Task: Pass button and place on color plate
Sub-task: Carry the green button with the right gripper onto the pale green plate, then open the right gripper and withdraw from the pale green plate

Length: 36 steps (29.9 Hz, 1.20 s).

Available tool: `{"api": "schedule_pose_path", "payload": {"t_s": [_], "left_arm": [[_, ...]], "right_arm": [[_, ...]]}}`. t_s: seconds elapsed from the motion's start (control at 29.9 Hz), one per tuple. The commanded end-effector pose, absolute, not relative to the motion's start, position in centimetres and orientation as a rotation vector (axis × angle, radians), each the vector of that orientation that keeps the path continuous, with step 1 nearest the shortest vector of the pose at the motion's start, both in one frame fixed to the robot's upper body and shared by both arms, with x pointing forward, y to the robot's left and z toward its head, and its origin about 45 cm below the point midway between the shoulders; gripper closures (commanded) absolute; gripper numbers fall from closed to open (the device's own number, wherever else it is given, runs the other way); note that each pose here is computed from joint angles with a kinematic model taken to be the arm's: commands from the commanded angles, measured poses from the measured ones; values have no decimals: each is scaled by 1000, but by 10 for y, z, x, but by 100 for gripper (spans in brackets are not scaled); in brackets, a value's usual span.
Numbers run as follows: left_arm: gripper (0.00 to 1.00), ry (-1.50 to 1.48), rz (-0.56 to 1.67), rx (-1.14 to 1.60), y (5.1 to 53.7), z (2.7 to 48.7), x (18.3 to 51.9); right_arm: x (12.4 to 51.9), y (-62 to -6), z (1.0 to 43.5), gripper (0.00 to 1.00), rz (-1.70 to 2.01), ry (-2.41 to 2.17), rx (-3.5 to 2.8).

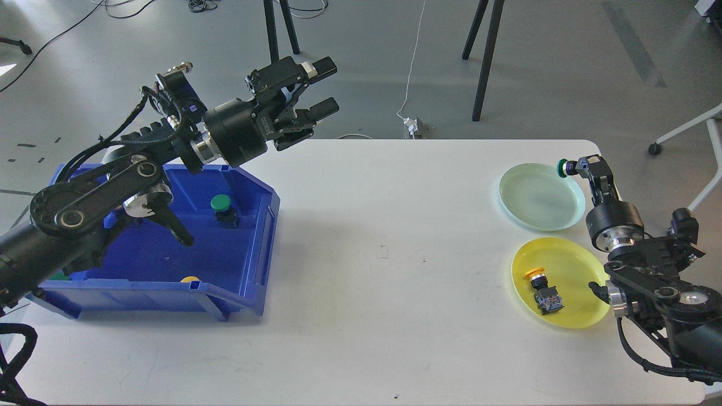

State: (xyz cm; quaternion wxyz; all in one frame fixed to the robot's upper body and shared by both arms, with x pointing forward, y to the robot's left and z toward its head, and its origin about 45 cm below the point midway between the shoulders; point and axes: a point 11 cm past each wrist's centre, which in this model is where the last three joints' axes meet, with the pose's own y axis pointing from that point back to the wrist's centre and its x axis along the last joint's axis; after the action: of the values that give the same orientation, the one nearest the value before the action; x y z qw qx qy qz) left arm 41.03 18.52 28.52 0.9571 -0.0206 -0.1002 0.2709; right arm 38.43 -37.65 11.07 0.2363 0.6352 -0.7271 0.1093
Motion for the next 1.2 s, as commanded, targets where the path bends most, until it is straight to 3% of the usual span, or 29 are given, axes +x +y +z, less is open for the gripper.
{"api": "schedule_pose_path", "payload": {"t_s": [0.0,0.13,0.5,0.87,0.97,1.07,1.17], "left_arm": [[10,-202,551,-45,185,286,410],[10,-183,561,-61,186,286,411],[10,-180,578,-52,191,283,414],[10,-180,579,-51,191,283,415],[10,-180,579,-51,191,283,415],[10,-180,582,-53,192,284,415],[7,-147,608,-81,196,284,418]], "right_arm": [[388,-373,101,88,297,-1988,1713],[386,-371,90,85,290,-1967,1687],[384,-375,87,52,287,-1967,1668],[382,-375,86,43,279,-1970,1667],[384,-373,88,29,279,-1974,1673],[391,-364,95,2,278,-1993,1708],[405,-335,118,2,267,-2024,1840]]}}
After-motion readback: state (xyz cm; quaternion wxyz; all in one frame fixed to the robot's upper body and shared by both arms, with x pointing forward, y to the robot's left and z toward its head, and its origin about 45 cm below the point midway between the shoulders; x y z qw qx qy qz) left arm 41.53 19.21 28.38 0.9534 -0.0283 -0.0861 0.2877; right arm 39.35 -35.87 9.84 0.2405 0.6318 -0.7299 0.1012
